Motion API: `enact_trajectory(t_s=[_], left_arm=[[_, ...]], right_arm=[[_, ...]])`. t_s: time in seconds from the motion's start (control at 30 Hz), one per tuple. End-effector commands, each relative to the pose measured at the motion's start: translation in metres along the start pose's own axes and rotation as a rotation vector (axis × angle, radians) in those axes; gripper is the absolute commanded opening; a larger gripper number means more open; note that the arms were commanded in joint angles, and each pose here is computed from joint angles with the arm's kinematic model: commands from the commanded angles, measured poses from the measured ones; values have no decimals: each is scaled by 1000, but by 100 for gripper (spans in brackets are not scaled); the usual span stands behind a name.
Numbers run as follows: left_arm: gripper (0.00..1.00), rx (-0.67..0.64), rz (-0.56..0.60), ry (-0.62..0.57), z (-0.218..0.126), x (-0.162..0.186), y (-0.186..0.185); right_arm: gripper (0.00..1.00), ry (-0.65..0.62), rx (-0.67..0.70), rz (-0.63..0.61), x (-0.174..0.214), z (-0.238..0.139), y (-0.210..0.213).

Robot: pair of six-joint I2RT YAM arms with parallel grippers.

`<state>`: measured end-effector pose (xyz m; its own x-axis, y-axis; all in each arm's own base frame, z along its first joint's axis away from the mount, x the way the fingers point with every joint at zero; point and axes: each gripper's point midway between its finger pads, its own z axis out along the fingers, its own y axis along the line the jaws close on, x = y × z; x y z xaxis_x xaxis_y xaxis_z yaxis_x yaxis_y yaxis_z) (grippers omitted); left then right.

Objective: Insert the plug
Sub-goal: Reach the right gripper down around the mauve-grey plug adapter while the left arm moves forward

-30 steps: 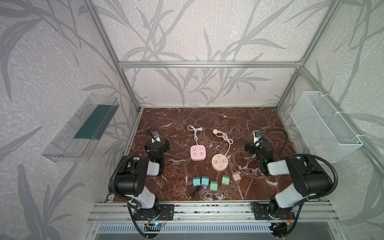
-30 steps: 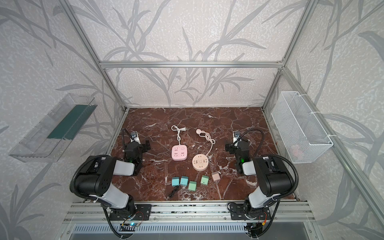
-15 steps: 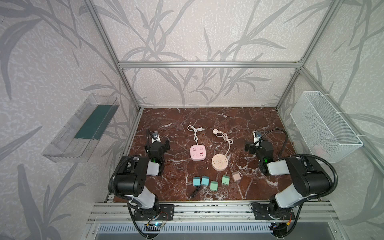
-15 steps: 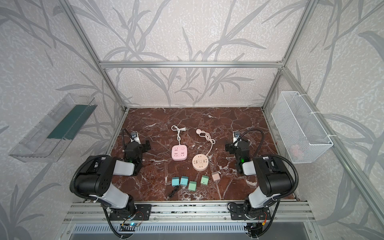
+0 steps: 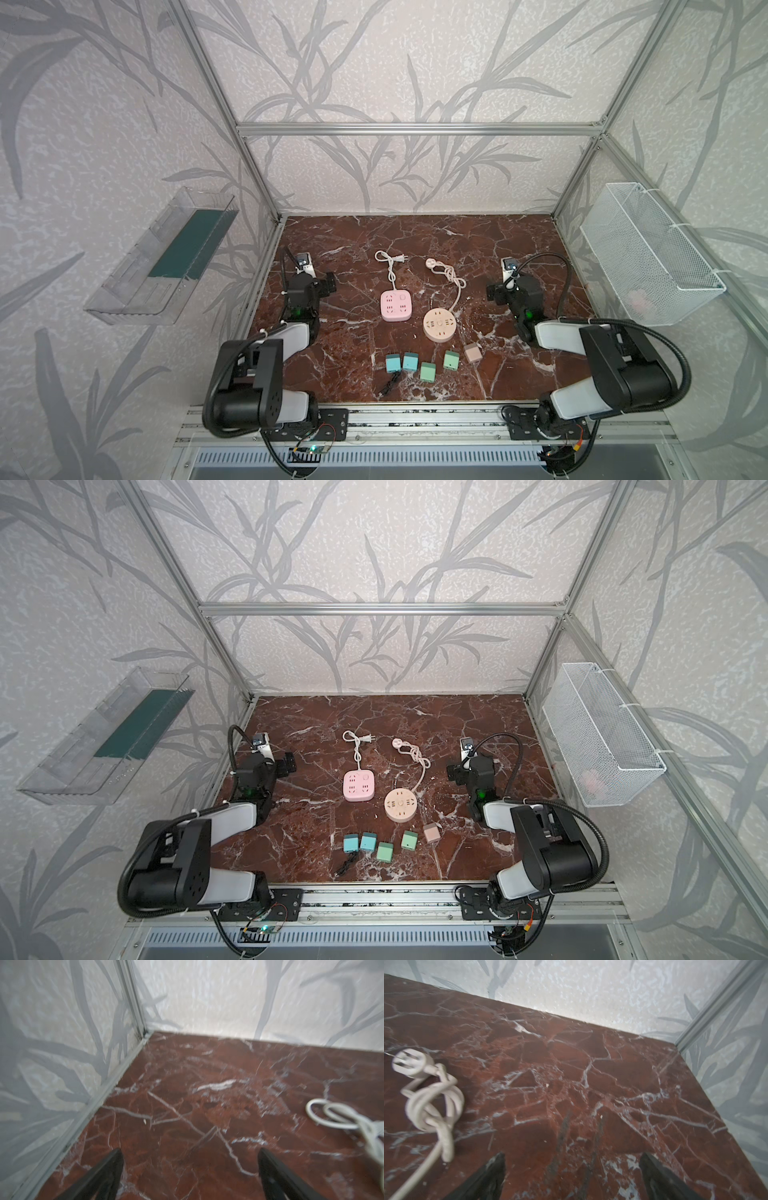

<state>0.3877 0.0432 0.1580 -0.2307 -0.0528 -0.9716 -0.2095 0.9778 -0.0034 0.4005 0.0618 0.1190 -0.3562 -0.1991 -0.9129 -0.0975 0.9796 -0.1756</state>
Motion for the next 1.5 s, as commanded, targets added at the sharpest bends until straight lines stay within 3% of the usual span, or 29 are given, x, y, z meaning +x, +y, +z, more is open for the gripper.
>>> enact_trajectory(t_s=[0.0,0.07,0.13,0.23,0.3,0.4,0.57,0.63,0.73,0.87,1.0,1.1,1.17,1.23,1.37,1.47], left_arm=[[99,47,-50,-118,-24,-16,-5],[99,22,-165,-155,-32,-26,3],[99,34,-257,-41,-29,-28,-2],[99,154,-290,128,-23,-28,-33],[99,243,-314,186,-23,-28,-56],[99,244,-404,240,-24,-19,-71],[99,327,-373,180,-54,-28,-110],[99,354,-426,308,-59,-22,-124],[99,478,-408,515,-71,-9,-157],[99,680,-408,628,-98,-4,-197],[99,617,-245,713,-110,9,-206],[99,505,-110,707,-112,11,-198],[99,476,-93,692,-114,10,-196],[99,479,-147,648,-112,8,-196],[99,639,-327,521,-121,-12,-214],[99,602,-262,572,-118,-12,-213]], right_arm=[[99,106,27,67,-33,-9,-1],[99,162,-28,87,-42,-14,15],[99,193,-53,84,-44,-26,34],[99,219,-44,2,-42,-53,59],[100,271,-52,-7,-36,-72,69],[96,339,-76,31,-30,-101,74],[83,435,-158,152,-21,-144,74],[78,490,-191,164,-10,-157,77],[73,559,-205,155,7,-169,82],[69,611,-223,140,25,-178,90],[68,665,-235,127,47,-181,99],[68,712,-238,111,63,-183,103],[69,725,-241,104,69,-184,105],[69,731,-243,101,74,-185,106],[68,742,-251,88,81,-186,108],[68,751,-250,90,86,-185,109]])
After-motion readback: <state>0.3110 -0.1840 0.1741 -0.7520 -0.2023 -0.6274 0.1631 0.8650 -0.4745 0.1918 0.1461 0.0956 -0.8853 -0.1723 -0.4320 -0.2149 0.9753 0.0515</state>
